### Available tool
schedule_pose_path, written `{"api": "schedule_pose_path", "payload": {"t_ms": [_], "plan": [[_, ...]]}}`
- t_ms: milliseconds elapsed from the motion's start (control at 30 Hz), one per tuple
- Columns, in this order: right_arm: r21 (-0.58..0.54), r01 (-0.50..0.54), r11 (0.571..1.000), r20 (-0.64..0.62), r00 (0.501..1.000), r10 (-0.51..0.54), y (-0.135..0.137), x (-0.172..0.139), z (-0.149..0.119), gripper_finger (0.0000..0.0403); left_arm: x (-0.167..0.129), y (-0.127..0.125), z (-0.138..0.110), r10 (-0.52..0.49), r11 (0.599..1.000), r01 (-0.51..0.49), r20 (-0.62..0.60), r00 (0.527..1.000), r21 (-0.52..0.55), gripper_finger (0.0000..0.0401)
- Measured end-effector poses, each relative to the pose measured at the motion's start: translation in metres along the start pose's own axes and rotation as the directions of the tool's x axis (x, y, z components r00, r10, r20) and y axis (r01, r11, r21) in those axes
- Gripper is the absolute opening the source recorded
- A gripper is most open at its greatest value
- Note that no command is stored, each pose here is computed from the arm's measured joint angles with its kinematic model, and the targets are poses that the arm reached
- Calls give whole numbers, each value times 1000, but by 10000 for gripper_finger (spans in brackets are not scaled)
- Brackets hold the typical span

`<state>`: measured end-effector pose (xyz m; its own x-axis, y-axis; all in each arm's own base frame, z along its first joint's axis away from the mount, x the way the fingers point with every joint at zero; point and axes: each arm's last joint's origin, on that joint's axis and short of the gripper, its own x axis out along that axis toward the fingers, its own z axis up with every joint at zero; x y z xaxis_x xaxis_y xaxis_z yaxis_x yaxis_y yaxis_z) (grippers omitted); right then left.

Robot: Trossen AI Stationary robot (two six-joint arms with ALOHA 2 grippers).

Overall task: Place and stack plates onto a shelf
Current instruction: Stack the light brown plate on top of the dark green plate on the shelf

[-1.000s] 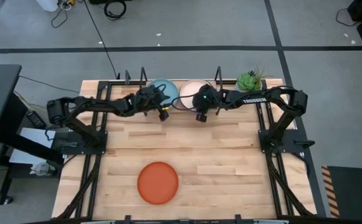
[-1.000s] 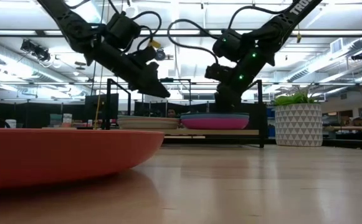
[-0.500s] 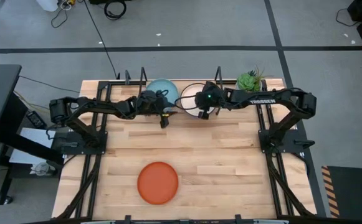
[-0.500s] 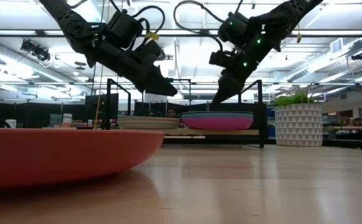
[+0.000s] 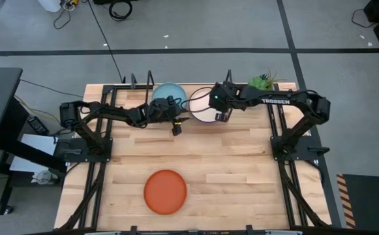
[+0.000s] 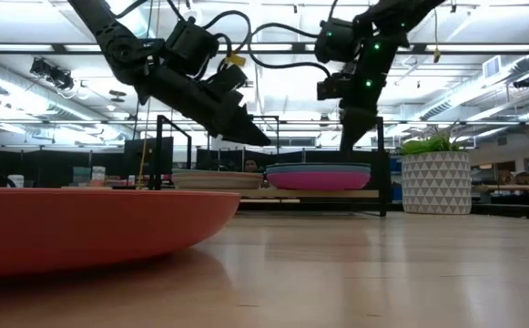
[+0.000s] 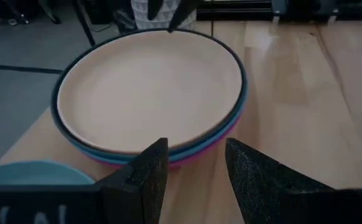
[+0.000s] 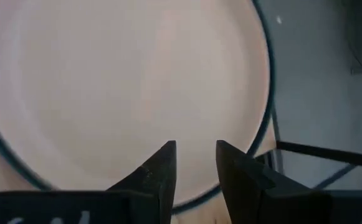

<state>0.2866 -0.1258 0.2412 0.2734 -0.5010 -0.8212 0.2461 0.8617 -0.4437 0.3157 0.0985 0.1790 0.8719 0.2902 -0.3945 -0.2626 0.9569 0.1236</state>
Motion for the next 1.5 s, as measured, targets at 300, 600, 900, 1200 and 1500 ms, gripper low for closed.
{"api": "schedule_pose_path", "payload": {"t_ms": [300, 600, 900, 1200, 1500], "plan": [[-141, -100, 985, -169, 983, 75, 1, 1, 19, 105, -16, 12, -3, 15, 1000, -15, -140, 990, 2, 169], [-272, -191, 943, -375, 924, 79, 6, 27, 30, 94, -39, 21, 2, 28, 999, -31, -212, 977, -9, 169], [-309, -226, 924, -450, 891, 67, 14, 59, 28, 90, -41, 27, -4, 37, 999, -35, -273, 961, 12, 169], [-261, -229, 938, -318, 938, 141, 15, 60, 40, 89, -40, 29, -2, -3, 999, 13, -243, 970, 38, 169], [-246, -247, 937, -269, 946, 179, 13, 57, 43, 81, -36, 30, 5, 11, 995, 3, -135, 991, 103, 169]]}}
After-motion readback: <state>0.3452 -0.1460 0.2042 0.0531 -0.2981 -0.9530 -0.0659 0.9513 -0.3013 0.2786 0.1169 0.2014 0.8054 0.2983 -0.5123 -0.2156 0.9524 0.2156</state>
